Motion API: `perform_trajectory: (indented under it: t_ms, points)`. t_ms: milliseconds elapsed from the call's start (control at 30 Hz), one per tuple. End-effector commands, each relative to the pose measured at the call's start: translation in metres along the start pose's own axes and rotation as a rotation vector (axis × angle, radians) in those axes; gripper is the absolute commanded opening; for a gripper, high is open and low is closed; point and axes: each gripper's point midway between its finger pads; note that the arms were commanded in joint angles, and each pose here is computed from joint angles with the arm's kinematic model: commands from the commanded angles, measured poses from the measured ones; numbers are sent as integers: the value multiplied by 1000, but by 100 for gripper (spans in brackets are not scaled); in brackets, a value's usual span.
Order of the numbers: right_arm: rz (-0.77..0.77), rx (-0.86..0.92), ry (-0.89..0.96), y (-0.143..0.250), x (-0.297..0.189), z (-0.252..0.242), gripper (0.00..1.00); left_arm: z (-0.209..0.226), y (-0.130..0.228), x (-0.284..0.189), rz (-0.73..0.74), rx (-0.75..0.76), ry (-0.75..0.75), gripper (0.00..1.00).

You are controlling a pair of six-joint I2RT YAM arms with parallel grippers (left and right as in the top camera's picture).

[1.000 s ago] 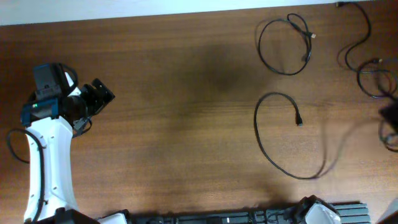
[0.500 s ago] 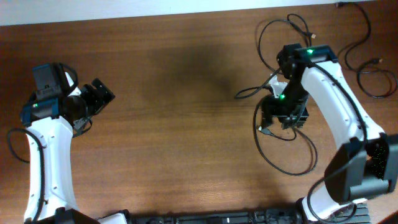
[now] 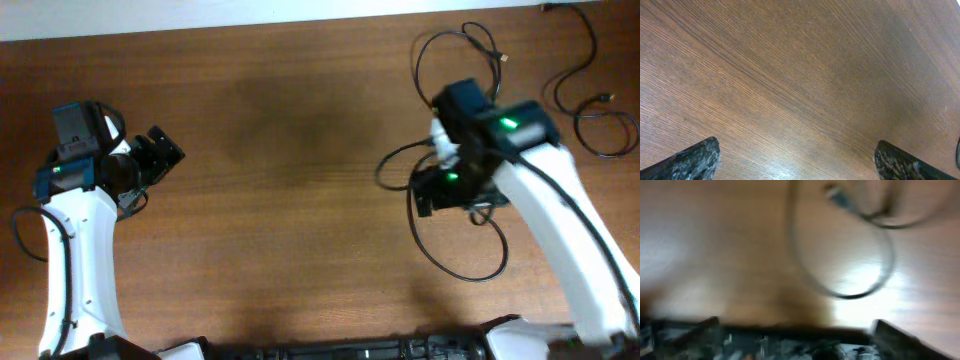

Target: Untangle cables

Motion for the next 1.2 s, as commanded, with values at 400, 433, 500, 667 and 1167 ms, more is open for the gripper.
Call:
perform_trajectory:
  t_ms: [400,433,500,667,1167]
  points:
    - [-3,80,125,-62,154,-28,99,0,1,1,5,-11,4,99]
    - [-5,31,77,-67,162,-20,99,0,1,1,5,-11,4,99]
    - [25,-86,4,-72,187,-7,99,0,1,1,5,-11,4,99]
    - [9,-83,-40,-81,196,-23,99,0,1,1,5,-11,4,99]
    - [82,-212,-115,-54,185,-50,100,0,1,1,5,-11,4,99]
Point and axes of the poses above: each gripper's point midway between its finger pads, its own x axis out along the fingers, its own z axis along the line the jaws close on, y = z × x, and after that the axes turned 5 degrees about -x, right-handed
